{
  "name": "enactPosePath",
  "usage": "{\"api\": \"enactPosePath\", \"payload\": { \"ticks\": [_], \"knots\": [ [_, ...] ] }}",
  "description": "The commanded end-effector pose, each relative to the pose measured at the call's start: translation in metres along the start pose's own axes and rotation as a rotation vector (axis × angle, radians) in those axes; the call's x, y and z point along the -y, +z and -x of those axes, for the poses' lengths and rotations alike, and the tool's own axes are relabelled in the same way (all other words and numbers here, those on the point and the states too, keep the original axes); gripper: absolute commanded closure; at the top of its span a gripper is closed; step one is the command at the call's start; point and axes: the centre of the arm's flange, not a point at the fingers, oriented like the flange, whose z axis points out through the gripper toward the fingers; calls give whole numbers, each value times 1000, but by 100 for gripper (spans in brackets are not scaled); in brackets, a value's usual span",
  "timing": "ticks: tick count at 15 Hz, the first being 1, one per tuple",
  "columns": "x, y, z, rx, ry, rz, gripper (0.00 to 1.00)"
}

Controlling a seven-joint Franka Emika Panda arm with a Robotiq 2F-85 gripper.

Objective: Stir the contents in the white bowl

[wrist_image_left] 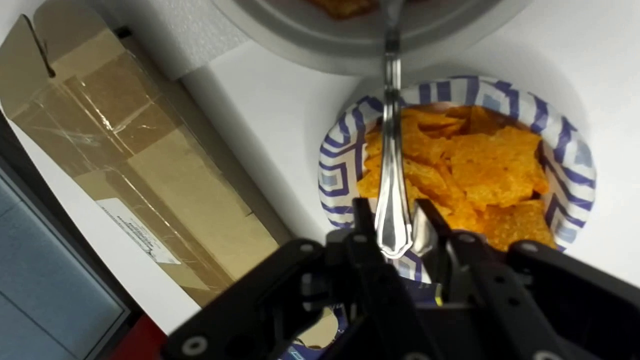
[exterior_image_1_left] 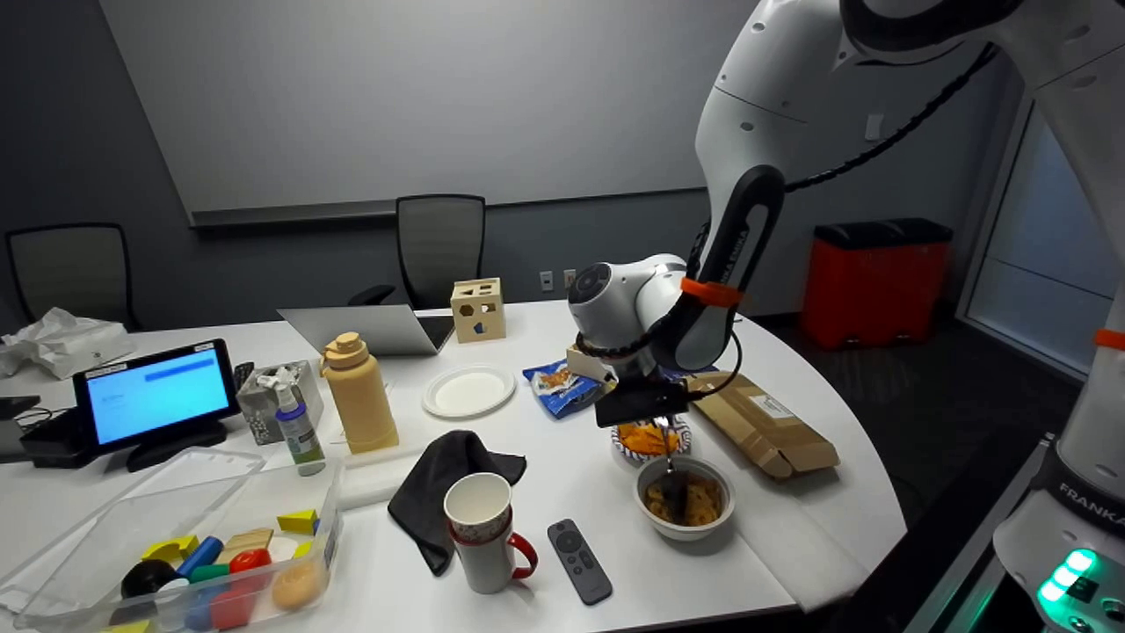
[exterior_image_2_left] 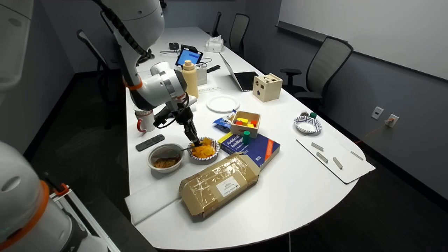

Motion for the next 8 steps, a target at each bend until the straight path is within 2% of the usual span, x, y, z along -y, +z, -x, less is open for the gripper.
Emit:
{"api": "enactPosePath", "payload": {
  "ticks": [1,6,8],
  "knots": [
    [7,-6,-8,21,-1,-16,42],
    [11,-13,-9,9,-28,-22,4],
    [13,-14,-9,12,-57,-12,0]
  ]
}}
